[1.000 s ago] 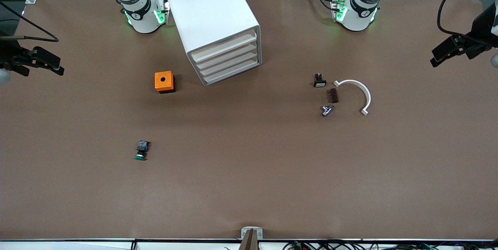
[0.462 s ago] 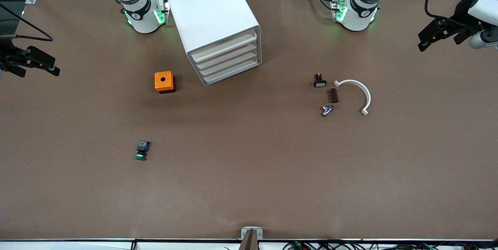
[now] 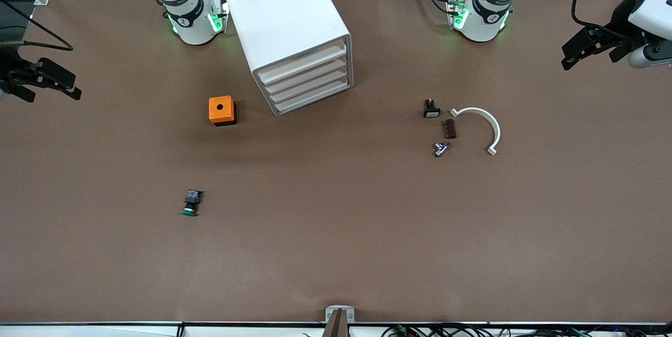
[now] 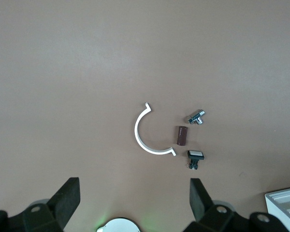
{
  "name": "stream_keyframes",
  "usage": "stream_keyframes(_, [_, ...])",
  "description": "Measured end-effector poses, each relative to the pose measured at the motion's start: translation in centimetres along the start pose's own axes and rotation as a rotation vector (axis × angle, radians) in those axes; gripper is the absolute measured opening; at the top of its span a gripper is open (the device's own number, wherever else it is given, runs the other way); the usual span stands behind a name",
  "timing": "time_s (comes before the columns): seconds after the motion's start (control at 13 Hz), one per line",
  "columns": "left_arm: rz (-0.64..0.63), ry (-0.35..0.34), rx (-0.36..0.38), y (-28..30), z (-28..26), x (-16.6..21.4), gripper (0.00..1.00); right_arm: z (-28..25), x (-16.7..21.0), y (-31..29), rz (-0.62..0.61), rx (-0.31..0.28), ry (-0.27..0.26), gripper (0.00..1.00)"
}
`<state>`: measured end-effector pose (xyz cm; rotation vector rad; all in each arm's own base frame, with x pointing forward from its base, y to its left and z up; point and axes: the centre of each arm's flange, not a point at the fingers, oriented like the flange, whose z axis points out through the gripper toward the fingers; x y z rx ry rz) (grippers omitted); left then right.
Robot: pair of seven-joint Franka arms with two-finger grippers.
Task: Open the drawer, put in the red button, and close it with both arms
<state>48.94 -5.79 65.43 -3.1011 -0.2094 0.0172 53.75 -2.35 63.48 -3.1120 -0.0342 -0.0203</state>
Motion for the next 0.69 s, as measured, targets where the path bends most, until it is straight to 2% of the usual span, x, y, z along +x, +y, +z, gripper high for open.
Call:
stream_keyframes(0.31, [0.003,-0.002,0.000,-0.03,-0.01,-0.02,1.00,-0.04,0.00,0.10,-0.002,-0.009,0.002,1.00])
stream_keyframes(0.69, [0.096,0.000,-0.001,-0.07,-0.07,0.30,1.00,-0.07,-0.10,0.47,0.006,-0.008,-0.001,1.00])
